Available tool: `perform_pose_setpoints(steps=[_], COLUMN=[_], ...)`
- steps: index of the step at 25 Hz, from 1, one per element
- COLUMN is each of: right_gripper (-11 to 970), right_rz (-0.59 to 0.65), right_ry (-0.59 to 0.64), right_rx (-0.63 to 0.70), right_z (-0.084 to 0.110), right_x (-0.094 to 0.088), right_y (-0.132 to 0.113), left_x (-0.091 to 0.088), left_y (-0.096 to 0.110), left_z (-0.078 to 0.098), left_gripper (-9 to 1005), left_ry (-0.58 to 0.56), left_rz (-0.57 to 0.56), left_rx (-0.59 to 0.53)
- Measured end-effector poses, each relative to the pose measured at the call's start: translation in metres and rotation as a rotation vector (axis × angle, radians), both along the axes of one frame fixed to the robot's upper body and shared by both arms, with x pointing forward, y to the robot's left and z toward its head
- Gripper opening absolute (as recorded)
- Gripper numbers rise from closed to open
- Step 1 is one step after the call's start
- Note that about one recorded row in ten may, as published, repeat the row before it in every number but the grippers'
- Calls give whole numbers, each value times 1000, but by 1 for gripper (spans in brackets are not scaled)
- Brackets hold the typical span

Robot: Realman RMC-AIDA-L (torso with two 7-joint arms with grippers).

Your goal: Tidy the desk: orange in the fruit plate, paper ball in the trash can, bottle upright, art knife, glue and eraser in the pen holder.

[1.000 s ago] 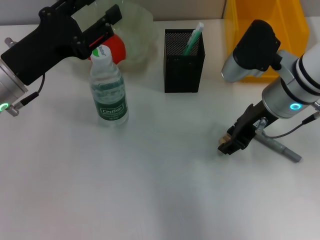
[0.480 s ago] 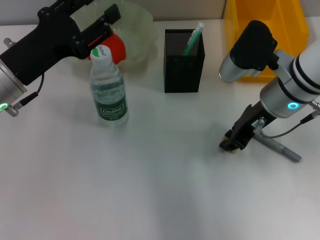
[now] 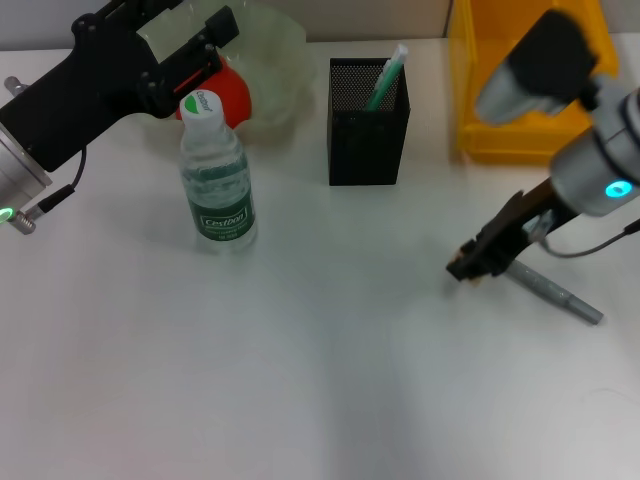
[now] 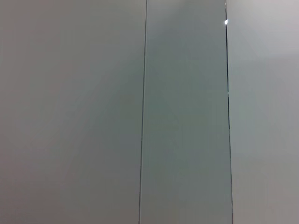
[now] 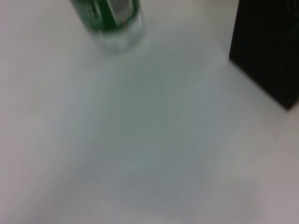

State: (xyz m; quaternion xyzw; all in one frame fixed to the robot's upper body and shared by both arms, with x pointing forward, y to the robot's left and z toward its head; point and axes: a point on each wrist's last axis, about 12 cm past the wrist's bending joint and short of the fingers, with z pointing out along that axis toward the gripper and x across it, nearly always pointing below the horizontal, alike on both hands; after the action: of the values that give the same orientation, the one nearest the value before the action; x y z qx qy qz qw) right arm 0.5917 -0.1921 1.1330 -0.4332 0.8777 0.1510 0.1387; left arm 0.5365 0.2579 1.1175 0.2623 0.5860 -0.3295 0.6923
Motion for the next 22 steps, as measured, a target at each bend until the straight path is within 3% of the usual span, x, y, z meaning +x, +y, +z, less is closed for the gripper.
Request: perform_pose_setpoints(steps=[5, 9, 10, 15, 22], right_gripper=[275, 290, 293, 312, 338], right_rz=[-42, -99, -135, -186, -168], right_ry=[-28, -128, -199, -331, -330], right_rx=[162, 312, 401, 461, 447], right_z=[25, 47, 57, 64, 51], right_x=[0, 8, 16, 40, 62], right_y=[-19, -30, -33, -25, 1], left_x=[0, 0, 0, -2, -5], left_y=[1, 1, 1, 1, 3], left_z=[0, 0, 0, 0, 1], left_gripper=[662, 662, 662, 663, 663], left_ry=[-1, 0, 0, -5, -13], left_rz=[1, 0, 0, -7, -18], left_rx=[-2, -2, -2, -3, -12])
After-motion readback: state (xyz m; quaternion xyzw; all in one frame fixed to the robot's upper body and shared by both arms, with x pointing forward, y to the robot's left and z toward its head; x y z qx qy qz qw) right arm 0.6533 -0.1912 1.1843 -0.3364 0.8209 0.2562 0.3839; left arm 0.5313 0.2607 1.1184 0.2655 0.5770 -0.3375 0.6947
